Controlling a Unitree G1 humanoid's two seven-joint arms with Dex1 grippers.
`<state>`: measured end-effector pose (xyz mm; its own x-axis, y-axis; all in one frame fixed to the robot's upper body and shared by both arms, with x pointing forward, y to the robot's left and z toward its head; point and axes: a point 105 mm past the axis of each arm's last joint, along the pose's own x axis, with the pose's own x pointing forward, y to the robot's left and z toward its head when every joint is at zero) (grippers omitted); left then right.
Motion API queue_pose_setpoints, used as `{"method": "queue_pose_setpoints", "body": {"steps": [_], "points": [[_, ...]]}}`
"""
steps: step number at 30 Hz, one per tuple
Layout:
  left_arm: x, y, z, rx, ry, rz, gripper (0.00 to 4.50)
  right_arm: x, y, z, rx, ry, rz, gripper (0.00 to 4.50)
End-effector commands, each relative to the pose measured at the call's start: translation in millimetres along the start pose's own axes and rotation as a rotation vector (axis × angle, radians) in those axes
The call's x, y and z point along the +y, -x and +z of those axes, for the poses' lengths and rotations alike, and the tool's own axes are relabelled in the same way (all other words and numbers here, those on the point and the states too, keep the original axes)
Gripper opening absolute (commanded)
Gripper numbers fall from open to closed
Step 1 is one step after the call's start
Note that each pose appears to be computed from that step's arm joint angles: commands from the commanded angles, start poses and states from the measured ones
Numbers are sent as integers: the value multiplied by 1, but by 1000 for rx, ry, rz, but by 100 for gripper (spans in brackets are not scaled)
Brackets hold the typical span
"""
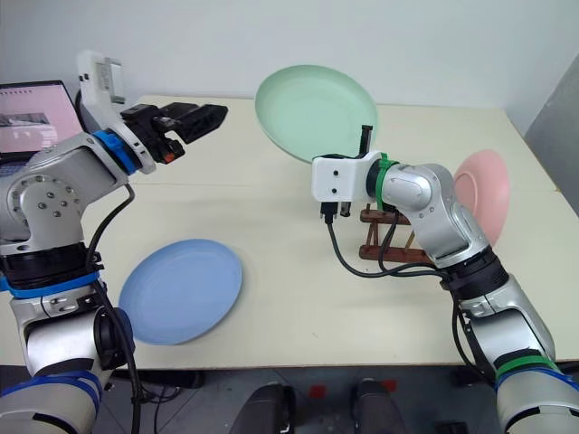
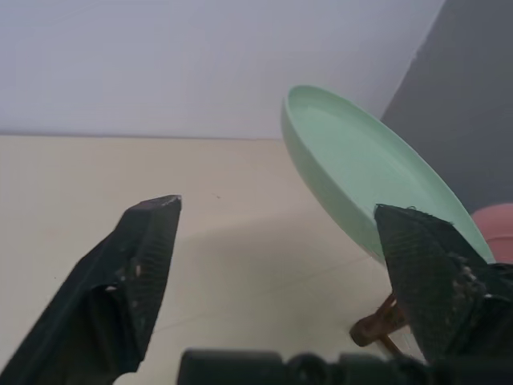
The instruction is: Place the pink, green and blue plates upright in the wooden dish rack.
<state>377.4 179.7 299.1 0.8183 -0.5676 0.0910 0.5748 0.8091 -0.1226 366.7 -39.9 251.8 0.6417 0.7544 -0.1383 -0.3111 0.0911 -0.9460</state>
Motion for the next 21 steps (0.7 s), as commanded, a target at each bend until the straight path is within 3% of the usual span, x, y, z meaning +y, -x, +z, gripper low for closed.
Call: {"method": "queue_pose_setpoints", "body": {"steps": [1,3,5,8,17,21], "points": [[-5,2,12,-46,-29,-24,446,-14,6,8,-21,33,-52,0],[-5,2,12,-46,-29,-25,446,-14,6,8,-21,33,-52,0],[-68,9,-23,23,-357,-387,446,-57,74,14,-162,-534,-302,0],[-111,17,-61,68,-516,-659,446,-61,118,18,-247,-842,-371,0],[-109,14,-55,-9,-499,-690,446,-53,139,18,-204,-975,-397,0],[-128,25,-57,2,-487,-812,446,-46,152,8,-214,-1124,-411,0]]}}
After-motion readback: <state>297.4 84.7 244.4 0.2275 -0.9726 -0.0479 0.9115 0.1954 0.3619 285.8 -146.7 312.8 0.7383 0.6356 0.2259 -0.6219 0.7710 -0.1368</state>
